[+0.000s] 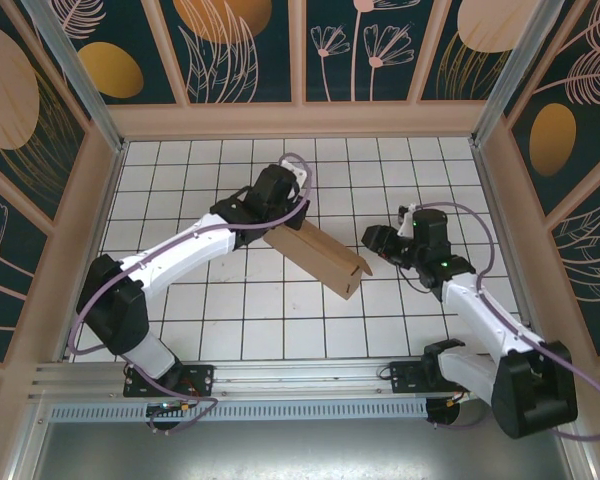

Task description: Fold the paper box

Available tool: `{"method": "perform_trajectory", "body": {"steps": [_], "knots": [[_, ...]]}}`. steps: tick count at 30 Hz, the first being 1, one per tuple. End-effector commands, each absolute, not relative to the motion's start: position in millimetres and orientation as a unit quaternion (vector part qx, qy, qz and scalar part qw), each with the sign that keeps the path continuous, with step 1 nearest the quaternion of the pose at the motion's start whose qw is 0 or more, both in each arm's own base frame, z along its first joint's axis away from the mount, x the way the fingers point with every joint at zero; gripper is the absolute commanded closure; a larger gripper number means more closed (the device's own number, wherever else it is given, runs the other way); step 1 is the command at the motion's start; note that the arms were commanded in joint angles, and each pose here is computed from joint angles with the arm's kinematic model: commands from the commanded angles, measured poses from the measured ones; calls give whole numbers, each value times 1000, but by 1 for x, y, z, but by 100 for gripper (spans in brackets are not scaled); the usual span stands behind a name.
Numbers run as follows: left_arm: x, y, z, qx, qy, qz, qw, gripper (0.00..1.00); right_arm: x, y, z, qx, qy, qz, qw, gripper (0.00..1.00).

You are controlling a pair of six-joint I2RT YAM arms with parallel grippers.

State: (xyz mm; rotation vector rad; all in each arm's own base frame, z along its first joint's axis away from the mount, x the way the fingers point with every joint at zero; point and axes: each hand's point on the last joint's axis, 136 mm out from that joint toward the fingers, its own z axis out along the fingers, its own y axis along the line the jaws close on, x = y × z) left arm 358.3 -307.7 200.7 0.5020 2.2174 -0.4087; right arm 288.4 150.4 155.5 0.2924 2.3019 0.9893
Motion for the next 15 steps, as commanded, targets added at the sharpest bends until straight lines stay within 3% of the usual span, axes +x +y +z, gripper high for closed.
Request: {"method": "perform_trajectory", "body": {"steps": [1, 11, 15], "knots": [[357, -305, 217, 115, 864, -222, 437, 100, 281, 132, 171, 128, 881, 329, 315, 55], [355, -288, 184, 41, 864, -234, 445, 100, 253, 136, 222, 186, 889, 341, 244, 53], [360, -293, 176, 34, 865, -236, 442, 100, 240, 135, 220, 213, 908, 286, 220, 50]]}}
